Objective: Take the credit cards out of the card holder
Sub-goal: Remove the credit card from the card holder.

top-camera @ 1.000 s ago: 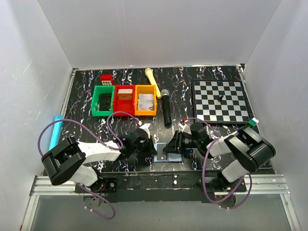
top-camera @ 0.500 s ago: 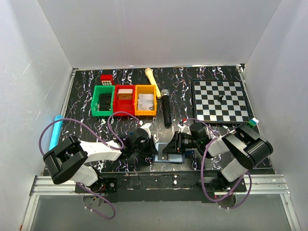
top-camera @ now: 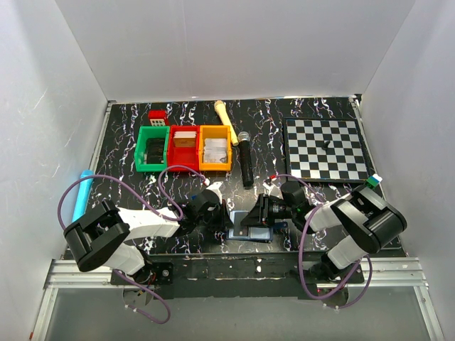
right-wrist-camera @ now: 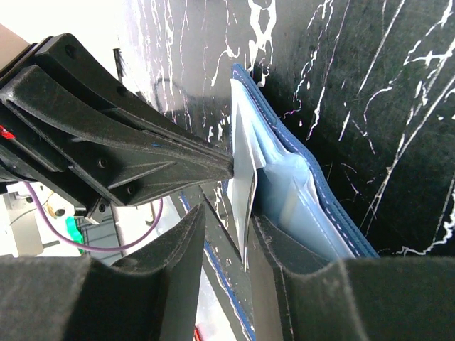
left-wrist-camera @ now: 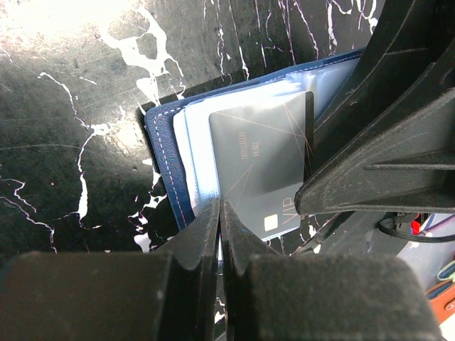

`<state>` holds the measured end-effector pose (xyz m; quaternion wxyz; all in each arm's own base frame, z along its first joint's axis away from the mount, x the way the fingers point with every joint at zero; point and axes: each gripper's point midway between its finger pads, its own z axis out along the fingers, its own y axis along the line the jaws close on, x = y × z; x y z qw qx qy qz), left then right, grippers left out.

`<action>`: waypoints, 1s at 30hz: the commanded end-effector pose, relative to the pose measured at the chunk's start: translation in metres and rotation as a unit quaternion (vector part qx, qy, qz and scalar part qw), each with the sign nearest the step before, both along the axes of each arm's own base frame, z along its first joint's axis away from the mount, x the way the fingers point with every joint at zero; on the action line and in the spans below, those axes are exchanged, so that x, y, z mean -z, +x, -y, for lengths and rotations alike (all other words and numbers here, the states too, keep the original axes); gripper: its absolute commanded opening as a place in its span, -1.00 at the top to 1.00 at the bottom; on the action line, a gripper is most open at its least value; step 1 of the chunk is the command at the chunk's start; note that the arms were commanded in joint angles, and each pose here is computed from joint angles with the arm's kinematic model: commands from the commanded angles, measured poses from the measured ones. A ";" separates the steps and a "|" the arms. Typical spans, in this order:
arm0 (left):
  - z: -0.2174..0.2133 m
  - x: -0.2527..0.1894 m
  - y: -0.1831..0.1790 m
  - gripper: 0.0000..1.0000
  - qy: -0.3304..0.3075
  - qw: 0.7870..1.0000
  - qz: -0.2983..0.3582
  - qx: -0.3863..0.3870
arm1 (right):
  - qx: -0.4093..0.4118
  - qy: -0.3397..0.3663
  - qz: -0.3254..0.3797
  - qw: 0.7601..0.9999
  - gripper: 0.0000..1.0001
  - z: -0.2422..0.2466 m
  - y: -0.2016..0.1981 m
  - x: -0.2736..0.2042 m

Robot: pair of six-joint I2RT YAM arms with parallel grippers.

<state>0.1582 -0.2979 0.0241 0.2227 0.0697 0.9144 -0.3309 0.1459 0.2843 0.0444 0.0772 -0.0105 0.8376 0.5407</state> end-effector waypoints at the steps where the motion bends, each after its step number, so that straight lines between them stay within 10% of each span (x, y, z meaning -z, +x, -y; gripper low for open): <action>1: -0.028 0.031 -0.011 1.00 0.073 0.997 -0.025 -0.013 | -0.005 0.010 0.021 1.000 0.27 0.001 0.000 -0.009; 30: -0.002 0.028 -0.021 1.00 0.045 0.997 -0.039 0.058 | -0.009 0.004 0.034 0.999 0.15 0.001 0.003 -0.017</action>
